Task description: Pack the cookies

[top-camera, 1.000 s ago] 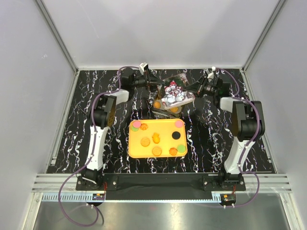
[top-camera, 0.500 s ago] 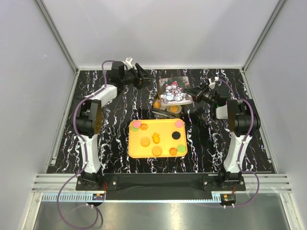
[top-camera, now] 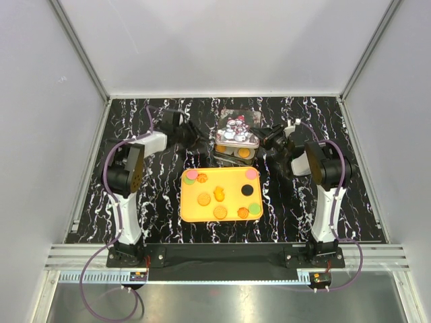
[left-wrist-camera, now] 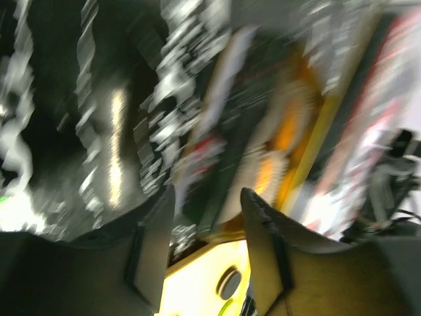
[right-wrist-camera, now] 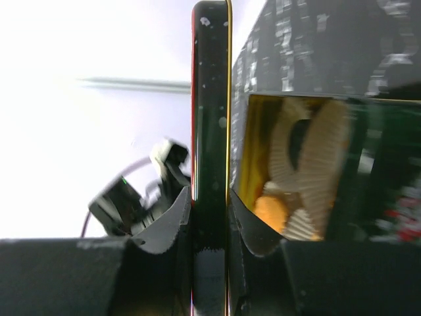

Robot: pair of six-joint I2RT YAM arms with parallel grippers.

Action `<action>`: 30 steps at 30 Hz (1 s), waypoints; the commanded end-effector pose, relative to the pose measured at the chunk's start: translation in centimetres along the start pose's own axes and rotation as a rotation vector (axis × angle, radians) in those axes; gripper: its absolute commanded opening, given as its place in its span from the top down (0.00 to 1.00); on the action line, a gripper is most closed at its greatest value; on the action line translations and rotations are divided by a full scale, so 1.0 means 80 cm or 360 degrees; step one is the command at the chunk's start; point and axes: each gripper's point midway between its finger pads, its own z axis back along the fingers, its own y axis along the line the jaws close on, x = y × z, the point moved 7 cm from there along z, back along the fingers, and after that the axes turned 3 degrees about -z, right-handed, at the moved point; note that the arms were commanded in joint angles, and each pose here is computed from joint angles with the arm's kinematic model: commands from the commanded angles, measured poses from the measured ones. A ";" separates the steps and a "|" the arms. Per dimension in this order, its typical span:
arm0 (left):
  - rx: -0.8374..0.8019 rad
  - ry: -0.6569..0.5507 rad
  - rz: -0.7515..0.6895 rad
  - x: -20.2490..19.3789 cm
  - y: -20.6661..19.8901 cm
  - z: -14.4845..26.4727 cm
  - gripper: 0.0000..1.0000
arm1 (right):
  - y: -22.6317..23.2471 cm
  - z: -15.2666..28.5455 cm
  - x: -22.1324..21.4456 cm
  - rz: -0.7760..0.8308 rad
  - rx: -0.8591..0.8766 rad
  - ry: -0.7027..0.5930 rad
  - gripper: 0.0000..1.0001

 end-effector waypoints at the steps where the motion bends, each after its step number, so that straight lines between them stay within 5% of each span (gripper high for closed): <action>1: -0.0025 -0.0076 0.0048 -0.012 0.002 0.004 0.56 | 0.021 0.000 0.015 0.0076 0.0185 -0.0184 1.00; 5: -0.0034 -0.0025 0.0078 -0.039 0.008 -0.003 0.65 | 0.015 0.000 0.016 0.0064 0.0159 -0.0203 1.00; 17: -0.0023 -0.0093 0.0037 -0.038 -0.008 0.006 0.62 | 0.026 0.003 0.020 0.0097 0.0166 -0.0198 1.00; 30: -0.0158 0.0083 0.0026 -0.064 -0.036 -0.036 0.64 | 0.032 0.017 0.028 0.0122 0.0148 -0.0203 1.00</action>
